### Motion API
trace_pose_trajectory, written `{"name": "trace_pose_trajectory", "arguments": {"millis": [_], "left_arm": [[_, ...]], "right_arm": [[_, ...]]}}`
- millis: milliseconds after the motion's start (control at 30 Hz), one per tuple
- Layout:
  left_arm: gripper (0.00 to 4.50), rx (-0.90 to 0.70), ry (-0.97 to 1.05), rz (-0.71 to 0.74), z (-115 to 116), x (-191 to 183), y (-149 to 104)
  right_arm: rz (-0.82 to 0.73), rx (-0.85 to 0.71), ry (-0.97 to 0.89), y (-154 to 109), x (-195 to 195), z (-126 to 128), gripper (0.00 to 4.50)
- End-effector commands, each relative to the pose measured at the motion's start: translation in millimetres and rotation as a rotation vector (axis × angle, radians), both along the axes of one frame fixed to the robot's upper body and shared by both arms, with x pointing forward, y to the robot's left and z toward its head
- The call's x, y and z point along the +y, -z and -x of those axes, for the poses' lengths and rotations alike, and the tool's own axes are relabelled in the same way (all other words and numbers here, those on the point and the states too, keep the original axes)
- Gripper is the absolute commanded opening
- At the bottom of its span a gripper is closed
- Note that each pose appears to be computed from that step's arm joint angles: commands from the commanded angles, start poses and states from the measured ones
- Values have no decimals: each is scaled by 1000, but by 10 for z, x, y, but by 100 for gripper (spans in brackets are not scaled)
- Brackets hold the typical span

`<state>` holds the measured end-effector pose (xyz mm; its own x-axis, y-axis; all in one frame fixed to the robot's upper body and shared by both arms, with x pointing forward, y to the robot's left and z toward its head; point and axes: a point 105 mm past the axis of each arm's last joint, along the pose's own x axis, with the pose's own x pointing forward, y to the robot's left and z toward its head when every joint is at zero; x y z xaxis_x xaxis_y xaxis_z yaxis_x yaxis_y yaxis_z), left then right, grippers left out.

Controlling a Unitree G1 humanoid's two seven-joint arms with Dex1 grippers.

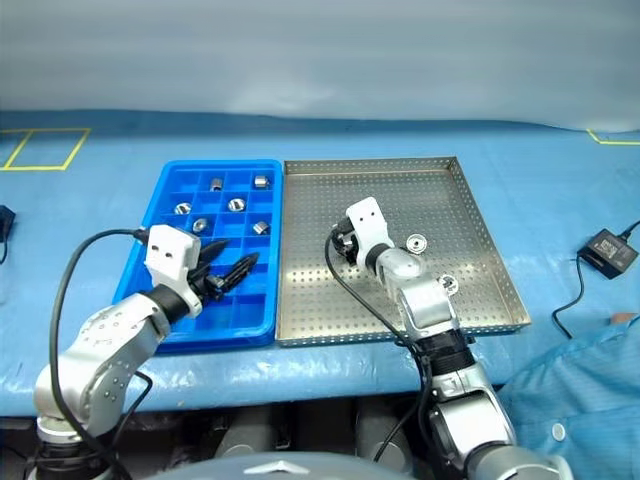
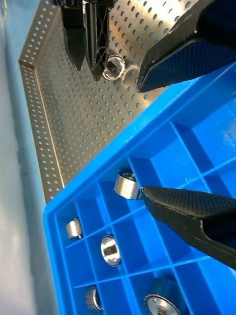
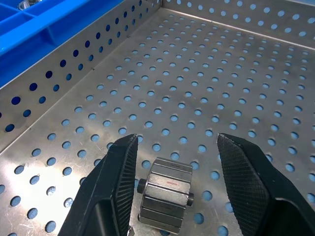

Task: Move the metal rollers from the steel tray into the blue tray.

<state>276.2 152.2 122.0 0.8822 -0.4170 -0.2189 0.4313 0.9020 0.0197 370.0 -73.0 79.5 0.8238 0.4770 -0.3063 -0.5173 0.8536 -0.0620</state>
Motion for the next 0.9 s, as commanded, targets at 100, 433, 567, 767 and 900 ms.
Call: {"name": "trace_pose_trajectory", "arguments": {"millis": [100,433,567,767,900], "left_arm": [[333,-44,-31,-14,31,67,-86],[334,-7,-57,-60,72,189,-2],[334,43,-76,-134,135,298,105],[334,88,-173,-219,191,550,214],[334,66,-245,-213,204,647,171]], "right_arm": [[47,7,103,34,-142,-89,250],[34,-61,-21,-195,41,75,136],[-29,-184,-198,-621,391,211,136],[-83,-236,-483,-816,1038,453,136],[-97,-226,-545,-733,1307,411,136]]}}
